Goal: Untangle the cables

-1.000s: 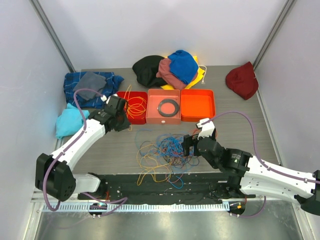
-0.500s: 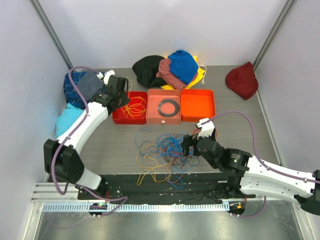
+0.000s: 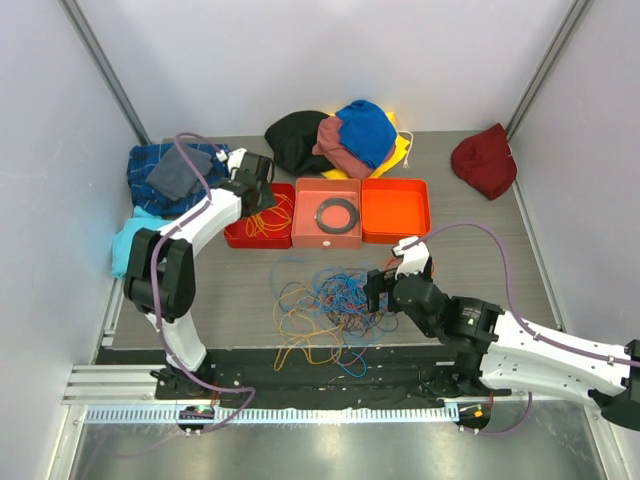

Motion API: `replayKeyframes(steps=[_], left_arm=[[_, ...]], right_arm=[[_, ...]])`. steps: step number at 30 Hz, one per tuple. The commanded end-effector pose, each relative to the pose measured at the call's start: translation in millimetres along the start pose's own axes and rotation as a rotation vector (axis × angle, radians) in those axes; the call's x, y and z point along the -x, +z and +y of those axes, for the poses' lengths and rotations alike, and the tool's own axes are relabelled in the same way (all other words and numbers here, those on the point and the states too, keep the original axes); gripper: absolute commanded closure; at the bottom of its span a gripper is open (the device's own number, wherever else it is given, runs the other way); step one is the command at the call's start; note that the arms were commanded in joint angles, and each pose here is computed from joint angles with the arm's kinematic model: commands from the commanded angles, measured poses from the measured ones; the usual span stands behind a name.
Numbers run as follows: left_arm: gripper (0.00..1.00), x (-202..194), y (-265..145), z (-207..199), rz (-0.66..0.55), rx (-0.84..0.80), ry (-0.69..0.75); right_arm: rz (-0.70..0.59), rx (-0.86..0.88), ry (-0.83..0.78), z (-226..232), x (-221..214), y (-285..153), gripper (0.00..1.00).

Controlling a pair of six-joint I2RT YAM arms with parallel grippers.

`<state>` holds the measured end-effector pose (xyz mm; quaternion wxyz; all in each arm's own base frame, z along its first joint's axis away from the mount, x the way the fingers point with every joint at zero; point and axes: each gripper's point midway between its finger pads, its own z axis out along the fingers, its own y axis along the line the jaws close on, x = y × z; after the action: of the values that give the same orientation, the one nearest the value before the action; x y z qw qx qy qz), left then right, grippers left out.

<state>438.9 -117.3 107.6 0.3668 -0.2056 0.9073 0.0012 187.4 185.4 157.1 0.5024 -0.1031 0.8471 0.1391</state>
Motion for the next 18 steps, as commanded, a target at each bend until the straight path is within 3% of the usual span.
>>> replayKeyframes(steps=[1, 2, 5, 11, 18], left_arm=[[0.28, 49.2, -28.6, -5.5, -0.156, -0.031, -0.029], [0.18, 54.8, -33.6, -4.0, -0.174, -0.029, -0.026], [0.08, 82.9, -60.4, -1.4, -0.253, -0.036, -0.018], [0.05, 116.5, -90.5, 4.2, -0.353, -0.02, -0.03], [0.07, 131.6, -63.1, 28.3, -0.324, 0.082, -0.075]], right_arm=[[-0.033, -0.016, 0.01, 2.1, 12.4, 1.7, 0.0], [-0.032, -0.015, 0.009, 2.6, 12.5, 2.4, 0.0], [-0.026, -0.008, 0.006, 6.0, 10.6, 5.1, 0.0], [-0.025, -0.001, 0.0, 10.3, 12.7, 7.7, 0.0], [-0.036, -0.007, -0.001, 7.4, 16.9, 4.5, 0.0]])
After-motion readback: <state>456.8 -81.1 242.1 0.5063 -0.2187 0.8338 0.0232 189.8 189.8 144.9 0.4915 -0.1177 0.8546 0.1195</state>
